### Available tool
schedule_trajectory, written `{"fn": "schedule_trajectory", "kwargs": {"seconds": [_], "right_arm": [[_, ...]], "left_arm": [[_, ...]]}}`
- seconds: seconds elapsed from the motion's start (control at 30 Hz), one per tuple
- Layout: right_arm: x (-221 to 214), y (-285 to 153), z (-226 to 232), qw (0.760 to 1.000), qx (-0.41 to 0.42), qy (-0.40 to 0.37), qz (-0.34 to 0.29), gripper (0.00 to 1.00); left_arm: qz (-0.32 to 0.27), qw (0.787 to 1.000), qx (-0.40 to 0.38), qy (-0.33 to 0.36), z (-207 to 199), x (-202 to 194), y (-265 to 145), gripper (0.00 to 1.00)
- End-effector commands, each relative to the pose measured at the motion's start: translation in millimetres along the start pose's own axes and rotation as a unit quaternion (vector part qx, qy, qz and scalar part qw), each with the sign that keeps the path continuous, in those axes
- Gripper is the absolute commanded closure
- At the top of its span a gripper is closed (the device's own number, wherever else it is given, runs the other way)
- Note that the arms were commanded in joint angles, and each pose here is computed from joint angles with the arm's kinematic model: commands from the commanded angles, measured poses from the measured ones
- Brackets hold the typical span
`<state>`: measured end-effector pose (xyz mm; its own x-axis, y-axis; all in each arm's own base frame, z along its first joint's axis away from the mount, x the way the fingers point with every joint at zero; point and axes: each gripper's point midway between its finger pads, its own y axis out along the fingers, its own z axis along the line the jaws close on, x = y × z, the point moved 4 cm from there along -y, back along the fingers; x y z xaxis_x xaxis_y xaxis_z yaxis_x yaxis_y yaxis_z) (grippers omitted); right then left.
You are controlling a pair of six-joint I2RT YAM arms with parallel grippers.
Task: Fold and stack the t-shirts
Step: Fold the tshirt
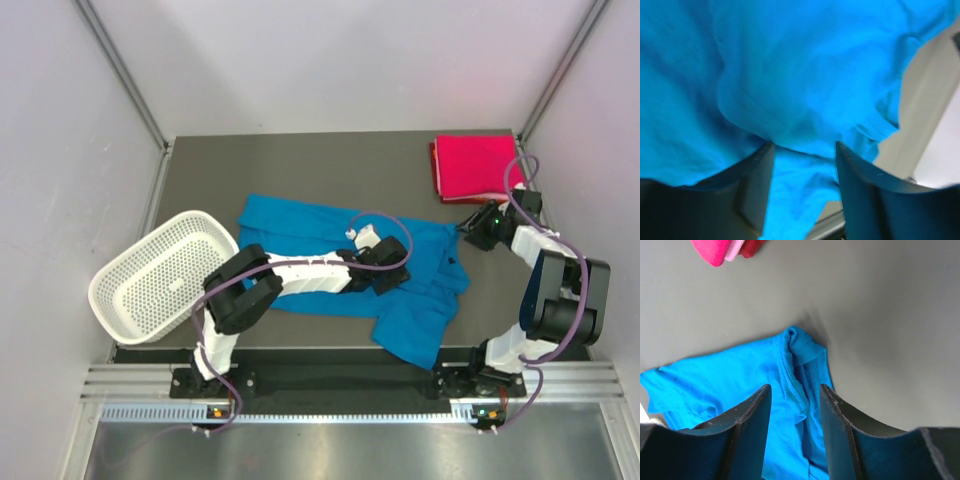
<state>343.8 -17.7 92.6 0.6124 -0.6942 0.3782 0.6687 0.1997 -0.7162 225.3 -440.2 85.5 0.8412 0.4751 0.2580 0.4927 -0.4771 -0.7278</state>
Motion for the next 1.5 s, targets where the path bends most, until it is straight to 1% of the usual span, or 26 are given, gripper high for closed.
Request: {"fn": "schedule_trajectory", "kwargs": {"seconds": [0.0, 0.03, 0.23, 0.27, 0.33, 0.37, 0.47, 0.5, 0.57, 0.67, 0.73, 1.0, 1.2, 1.27, 1.4, 1.43, 1.47], "right_arm": [[11, -9, 7, 0.999, 0.021, -0.016, -0.026, 0.56], [9, -8, 6, 0.999, 0.02, -0.016, -0.025, 0.56], [9, -8, 5, 0.999, 0.019, -0.016, -0.024, 0.56], [9, -9, 6, 0.999, 0.019, -0.018, -0.025, 0.56], [9, -9, 5, 0.999, 0.018, -0.018, -0.024, 0.56], [10, -10, 6, 0.999, 0.018, -0.018, -0.026, 0.56], [9, -10, 5, 0.999, 0.016, -0.018, -0.025, 0.56], [8, -10, 4, 0.999, 0.015, -0.018, -0.025, 0.56], [9, -12, 5, 0.999, 0.016, -0.019, -0.028, 0.56], [12, -12, 8, 0.999, 0.021, -0.018, -0.03, 0.56], [12, -13, 11, 0.999, 0.029, -0.015, -0.028, 0.56], [15, -6, 17, 0.998, 0.05, -0.002, -0.025, 0.58], [18, -4, 20, 0.998, 0.051, -0.004, -0.021, 0.63], [15, -2, 19, 0.999, 0.044, -0.005, -0.014, 0.63], [17, -1, 17, 0.999, 0.015, -0.038, -0.018, 0.61], [11, 0, 16, 0.999, 0.001, -0.045, -0.003, 0.61], [18, 0, 18, 0.998, -0.017, -0.056, -0.017, 0.61]], "left_arm": [[-0.006, 1.0, -0.025, -0.012, -9, 6, 9, 0.47], [-0.01, 1.0, -0.024, 0.001, -8, 7, 11, 0.48], [-0.022, 1.0, -0.013, 0.006, -2, 17, 16, 0.53], [-0.021, 1.0, -0.014, 0.007, -1, 18, 16, 0.59], [-0.018, 1.0, -0.021, 0.01, -3, 20, 17, 0.65], [-0.015, 1.0, -0.022, 0.013, -3, 21, 16, 0.72], [-0.013, 0.999, -0.029, 0.02, -7, 23, 13, 0.85], [-0.012, 0.999, -0.033, 0.021, -9, 24, 10, 0.94], [-0.005, 0.999, -0.032, 0.028, -11, 25, 6, 1.0], [0.007, 0.998, -0.045, 0.042, -24, 26, -6, 1.0], [0.017, 0.997, -0.044, 0.064, -29, 26, -15, 1.0], [0.015, 0.993, -0.018, 0.113, -16, 32, -33, 1.0], [0.032, 0.991, -0.01, 0.132, -6, 27, -35, 1.0], [0.037, 0.99, -0.003, 0.137, -2, 25, -33, 1.0], [0.044, 0.987, 0.017, 0.155, 8, 23, -30, 1.0], [0.047, 0.987, 0.019, 0.155, 10, 22, -30, 1.0], [0.054, 0.986, 0.021, 0.156, 12, 20, -28, 1.0]]}}
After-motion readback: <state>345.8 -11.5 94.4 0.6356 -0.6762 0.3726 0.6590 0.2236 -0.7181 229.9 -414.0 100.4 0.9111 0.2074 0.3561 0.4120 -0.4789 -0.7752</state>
